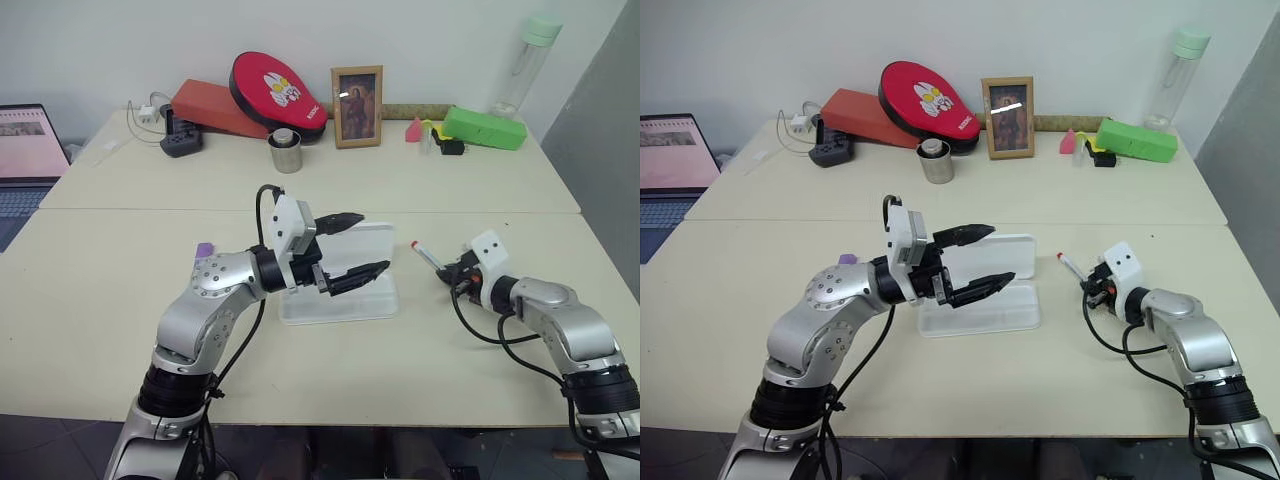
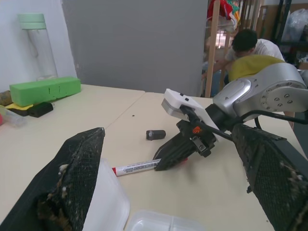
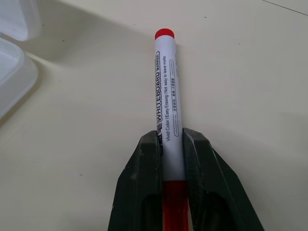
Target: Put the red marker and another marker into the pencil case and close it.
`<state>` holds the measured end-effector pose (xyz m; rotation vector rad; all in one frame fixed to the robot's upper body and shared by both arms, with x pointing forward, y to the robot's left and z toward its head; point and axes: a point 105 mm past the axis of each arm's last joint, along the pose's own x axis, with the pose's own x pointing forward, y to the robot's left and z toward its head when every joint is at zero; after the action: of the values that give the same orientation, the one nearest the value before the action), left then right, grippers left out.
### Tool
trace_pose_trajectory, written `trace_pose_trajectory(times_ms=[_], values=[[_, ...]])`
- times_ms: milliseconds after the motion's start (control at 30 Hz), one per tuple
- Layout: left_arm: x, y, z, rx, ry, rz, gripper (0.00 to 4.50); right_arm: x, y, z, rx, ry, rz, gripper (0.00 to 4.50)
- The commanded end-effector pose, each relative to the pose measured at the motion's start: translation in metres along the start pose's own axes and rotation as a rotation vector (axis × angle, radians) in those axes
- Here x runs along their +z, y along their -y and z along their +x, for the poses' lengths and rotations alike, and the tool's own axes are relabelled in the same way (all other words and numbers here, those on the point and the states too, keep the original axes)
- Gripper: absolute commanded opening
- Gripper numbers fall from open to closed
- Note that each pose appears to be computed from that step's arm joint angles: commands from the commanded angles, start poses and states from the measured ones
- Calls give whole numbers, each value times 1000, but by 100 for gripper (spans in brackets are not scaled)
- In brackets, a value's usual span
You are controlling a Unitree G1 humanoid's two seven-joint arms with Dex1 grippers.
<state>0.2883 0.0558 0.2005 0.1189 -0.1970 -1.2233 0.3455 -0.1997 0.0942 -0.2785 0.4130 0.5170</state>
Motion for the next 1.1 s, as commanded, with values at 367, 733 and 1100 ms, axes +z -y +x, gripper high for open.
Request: trace_pose_trajectory(times_ms=[367, 733, 1100], values=[[-8, 13, -70, 27, -191, 10, 450, 37, -43, -50, 429, 21, -364, 30], [-8, 4, -115, 161, -285, -7, 450, 92, -106, 9, 658, 181, -697, 30], [-5, 16, -115, 194, -277, -17, 450, 83, -132, 38, 766, 164, -745, 30]])
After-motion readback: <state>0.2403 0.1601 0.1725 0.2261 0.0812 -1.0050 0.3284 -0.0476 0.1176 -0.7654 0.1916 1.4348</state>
